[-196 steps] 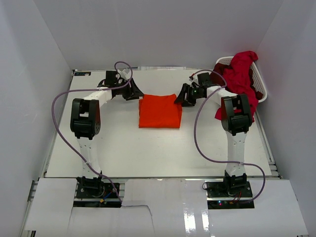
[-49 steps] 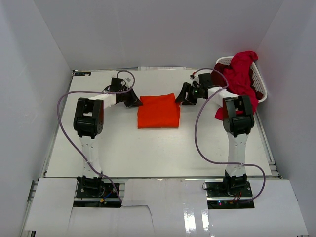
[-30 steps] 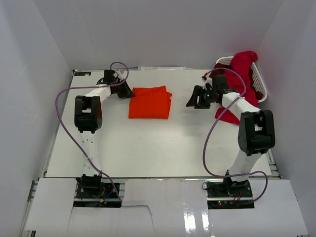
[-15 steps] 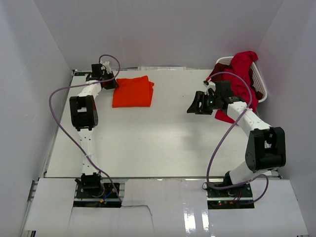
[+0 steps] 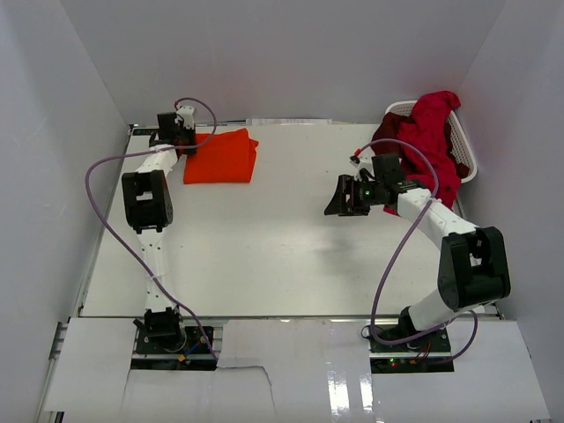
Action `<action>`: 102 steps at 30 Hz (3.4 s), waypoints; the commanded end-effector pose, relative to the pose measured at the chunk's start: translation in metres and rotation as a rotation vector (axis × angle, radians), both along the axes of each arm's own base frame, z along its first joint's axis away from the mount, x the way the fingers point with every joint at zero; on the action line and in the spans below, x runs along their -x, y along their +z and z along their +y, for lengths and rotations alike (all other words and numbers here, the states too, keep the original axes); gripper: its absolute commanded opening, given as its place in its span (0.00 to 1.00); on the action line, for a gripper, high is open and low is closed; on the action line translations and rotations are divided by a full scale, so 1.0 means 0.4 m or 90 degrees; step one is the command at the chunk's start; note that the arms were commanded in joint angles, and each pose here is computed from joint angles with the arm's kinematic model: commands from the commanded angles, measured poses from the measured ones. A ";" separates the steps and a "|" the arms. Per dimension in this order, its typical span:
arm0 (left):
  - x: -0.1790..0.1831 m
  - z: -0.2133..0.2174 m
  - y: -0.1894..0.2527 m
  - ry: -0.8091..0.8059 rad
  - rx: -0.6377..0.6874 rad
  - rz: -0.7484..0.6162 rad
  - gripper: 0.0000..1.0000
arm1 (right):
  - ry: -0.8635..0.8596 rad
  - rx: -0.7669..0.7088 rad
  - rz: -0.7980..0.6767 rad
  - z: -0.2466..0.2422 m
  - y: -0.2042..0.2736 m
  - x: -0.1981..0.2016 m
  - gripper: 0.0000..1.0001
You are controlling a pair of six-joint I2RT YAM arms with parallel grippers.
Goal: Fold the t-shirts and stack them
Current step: Put the neatly folded tshirt into the corner of the board with the left arm
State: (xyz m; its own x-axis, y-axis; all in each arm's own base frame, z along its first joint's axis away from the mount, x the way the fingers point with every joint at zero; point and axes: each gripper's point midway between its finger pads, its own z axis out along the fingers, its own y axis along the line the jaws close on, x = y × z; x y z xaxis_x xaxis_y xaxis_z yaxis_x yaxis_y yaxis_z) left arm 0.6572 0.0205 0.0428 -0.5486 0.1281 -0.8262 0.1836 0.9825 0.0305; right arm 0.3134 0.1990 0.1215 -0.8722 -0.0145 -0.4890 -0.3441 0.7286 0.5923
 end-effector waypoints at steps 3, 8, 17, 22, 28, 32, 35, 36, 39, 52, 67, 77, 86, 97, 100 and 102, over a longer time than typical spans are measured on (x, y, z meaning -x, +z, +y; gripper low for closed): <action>-0.022 0.097 0.035 0.000 0.035 -0.039 0.02 | 0.025 -0.015 -0.001 0.026 -0.002 0.030 0.65; -0.014 0.169 0.043 0.017 0.129 -0.052 0.00 | 0.031 -0.010 0.002 0.029 -0.002 0.050 0.66; -0.057 0.235 0.028 0.007 0.116 -0.087 0.00 | 0.030 0.002 0.000 0.027 0.029 0.046 0.66; -0.096 0.268 0.040 0.003 0.055 -0.141 0.00 | 0.029 0.011 0.013 0.026 0.033 0.045 0.66; -0.118 0.351 0.078 0.049 -0.028 -0.192 0.00 | 0.026 0.018 0.035 0.022 0.012 0.063 0.66; -0.110 0.394 0.076 0.074 -0.028 -0.196 0.00 | 0.026 0.018 0.048 0.021 -0.009 0.075 0.66; -0.105 0.431 0.084 0.117 -0.016 -0.207 0.12 | 0.030 0.015 0.056 0.024 -0.019 0.086 0.66; -0.103 0.437 0.088 0.128 -0.011 -0.208 0.19 | 0.030 0.016 0.057 0.024 -0.020 0.088 0.66; -0.108 0.444 0.127 0.141 -0.010 -0.232 0.45 | 0.032 0.016 0.058 0.023 -0.024 0.094 0.66; -0.118 0.403 0.345 0.127 0.033 -0.343 0.61 | 0.035 0.008 0.065 0.020 -0.044 0.126 0.66; -0.055 0.197 0.294 0.048 0.221 -0.283 0.00 | 0.049 -0.018 0.054 0.039 -0.022 0.125 0.66; -0.007 0.059 0.212 -0.008 0.211 -0.321 0.00 | 0.058 -0.018 0.046 0.036 -0.013 0.135 0.66; 0.011 0.008 0.165 -0.027 0.194 -0.316 0.00 | 0.064 -0.021 0.043 0.037 -0.011 0.140 0.66; 0.020 0.047 0.099 -0.018 0.071 -0.313 0.00 | 0.068 -0.023 0.036 0.038 0.003 0.136 0.66; 0.017 0.065 0.087 -0.008 0.042 -0.318 0.00 | 0.070 -0.023 0.035 0.039 0.006 0.135 0.66; 0.015 0.069 0.083 -0.016 0.019 -0.322 0.00 | 0.070 -0.021 0.038 0.039 0.007 0.134 0.66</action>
State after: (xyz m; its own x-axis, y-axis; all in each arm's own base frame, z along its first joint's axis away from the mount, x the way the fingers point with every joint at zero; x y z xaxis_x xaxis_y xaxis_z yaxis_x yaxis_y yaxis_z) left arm 0.6495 0.0361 0.0464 -0.1343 0.0172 -0.9908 0.2082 0.9780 -0.0113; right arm 0.2574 0.2098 0.1080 -0.9150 -0.0815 -0.3952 -0.3364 0.6947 0.6357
